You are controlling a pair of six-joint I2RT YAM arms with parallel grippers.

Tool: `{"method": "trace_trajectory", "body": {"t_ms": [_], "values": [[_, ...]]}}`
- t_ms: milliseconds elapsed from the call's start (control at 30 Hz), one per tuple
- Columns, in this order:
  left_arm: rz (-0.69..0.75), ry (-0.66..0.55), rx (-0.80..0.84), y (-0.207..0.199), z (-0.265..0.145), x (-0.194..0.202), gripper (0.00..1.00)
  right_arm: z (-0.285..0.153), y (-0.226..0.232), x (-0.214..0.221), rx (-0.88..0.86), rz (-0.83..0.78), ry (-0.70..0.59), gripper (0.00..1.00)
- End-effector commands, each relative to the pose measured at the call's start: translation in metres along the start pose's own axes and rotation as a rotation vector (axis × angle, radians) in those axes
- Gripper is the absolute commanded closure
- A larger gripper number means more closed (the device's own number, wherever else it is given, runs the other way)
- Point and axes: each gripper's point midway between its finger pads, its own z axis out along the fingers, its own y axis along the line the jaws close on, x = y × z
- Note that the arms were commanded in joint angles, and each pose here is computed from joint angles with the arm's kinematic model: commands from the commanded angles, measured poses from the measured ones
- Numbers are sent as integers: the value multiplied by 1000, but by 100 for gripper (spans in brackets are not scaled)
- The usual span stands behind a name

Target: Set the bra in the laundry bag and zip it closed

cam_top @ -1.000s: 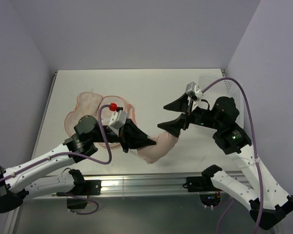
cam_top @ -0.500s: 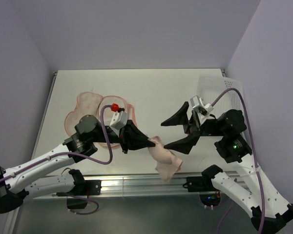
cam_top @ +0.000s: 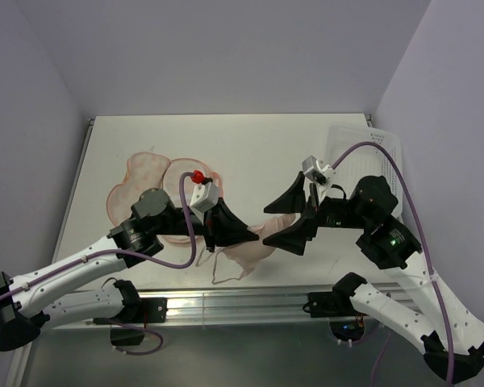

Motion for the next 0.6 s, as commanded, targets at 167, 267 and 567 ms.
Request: {"method": "trace_trajectory", "body": {"t_ms": [167,267,567], "values": [[58,-53,47,-12,-1,-23,100,-1,-17,7,99,-78,47,0],[63,-63,29,-11,-3,-24,100,2,-11,21,56,-25,88,0],[62,-74,-6,-3,-1,-25,100,5,-7,55,44,44,120,16]]}}
